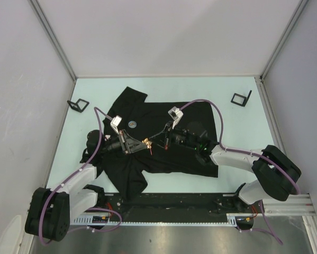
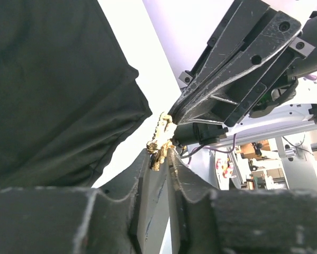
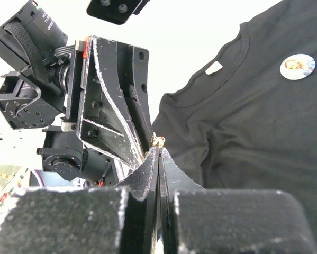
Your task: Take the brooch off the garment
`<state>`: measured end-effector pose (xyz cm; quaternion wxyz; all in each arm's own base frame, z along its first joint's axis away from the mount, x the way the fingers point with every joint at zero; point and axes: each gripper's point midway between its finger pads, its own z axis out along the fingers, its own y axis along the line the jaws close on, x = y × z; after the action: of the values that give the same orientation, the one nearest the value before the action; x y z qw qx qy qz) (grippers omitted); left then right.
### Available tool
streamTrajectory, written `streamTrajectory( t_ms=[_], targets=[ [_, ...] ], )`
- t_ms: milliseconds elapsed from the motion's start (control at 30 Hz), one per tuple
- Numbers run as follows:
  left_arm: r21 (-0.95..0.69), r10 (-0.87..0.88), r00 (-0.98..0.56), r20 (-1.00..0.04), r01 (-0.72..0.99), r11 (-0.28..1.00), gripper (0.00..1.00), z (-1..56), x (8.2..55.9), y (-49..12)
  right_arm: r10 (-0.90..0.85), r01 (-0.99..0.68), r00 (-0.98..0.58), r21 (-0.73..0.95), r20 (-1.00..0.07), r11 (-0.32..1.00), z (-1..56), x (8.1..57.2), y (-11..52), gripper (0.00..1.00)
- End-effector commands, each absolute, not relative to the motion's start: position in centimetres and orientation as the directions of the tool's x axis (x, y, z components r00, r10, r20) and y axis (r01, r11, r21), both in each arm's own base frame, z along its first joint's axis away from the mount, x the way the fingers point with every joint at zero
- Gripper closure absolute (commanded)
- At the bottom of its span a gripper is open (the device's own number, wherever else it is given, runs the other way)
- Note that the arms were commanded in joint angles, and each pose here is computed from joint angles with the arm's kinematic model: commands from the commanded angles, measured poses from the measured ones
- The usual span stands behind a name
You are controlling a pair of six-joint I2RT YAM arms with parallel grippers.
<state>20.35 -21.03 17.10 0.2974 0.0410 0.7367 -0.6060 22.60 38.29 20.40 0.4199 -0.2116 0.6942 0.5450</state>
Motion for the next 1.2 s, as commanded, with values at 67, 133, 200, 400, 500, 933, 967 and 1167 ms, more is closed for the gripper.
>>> streamTrajectory(
  t_ms=[67, 133, 200, 400, 500, 933, 967, 1167],
  targets=[
    [-0.839, -0.284, -0.79, -0.544, 0.499, 0.218, 0.81, 18.5, 19.9, -21.3, 0.223, -0.765, -0.524, 0.569, -0.822, 0.303, 21.9, 22.9, 38.2, 1.0],
    [-0.839, -0.285, -0.789, -0.544, 0.499, 0.219, 0.79, 18.6, 19.9, -21.3, 0.224, -0.761, -0.526, 0.572, -0.82, 0.305, 21.8, 23.0, 38.1, 1.0],
    [-0.84, -0.284, -0.791, -0.542, 0.496, 0.22, 0.76, 18.5, 19.9, -21.3, 0.225, -0.762, -0.528, 0.574, -0.819, 0.301, 21.8, 22.9, 38.1, 1.0],
    [-0.841, -0.287, -0.791, -0.54, 0.493, 0.223, 0.76, 18.4, 19.9, -21.3, 0.228, -0.76, -0.53, 0.577, -0.817, 0.299, 21.7, 22.9, 38.0, 1.0],
    [-0.838, -0.287, -0.788, -0.545, 0.497, 0.225, 0.81, 18.4, 19.9, -21.3, 0.23, -0.76, -0.529, 0.577, -0.817, 0.301, 21.7, 22.9, 37.9, 1.0],
    [-0.794, -0.305, -0.737, -0.603, 0.515, 0.324, 1.0, 18.5, 20.9, -20.6, 0.206, -0.706, -0.615, 0.648, -0.761, 0.286, 20.5, 19.9, 38.0, 0.26],
    [-0.795, -0.306, -0.738, -0.601, 0.512, 0.325, 1.0, 18.4, 20.9, -20.6, 0.201, -0.701, -0.626, 0.657, -0.754, 0.279, 20.2, 19.7, 38.2, 0.26],
    [-0.801, -0.31, -0.743, -0.594, 0.508, 0.318, 1.0, 18.3, 21.0, -20.7, 0.178, -0.686, -0.678, 0.701, -0.713, 0.195, 20.0, 17.2, 40.1, 0.26]
  ],
)
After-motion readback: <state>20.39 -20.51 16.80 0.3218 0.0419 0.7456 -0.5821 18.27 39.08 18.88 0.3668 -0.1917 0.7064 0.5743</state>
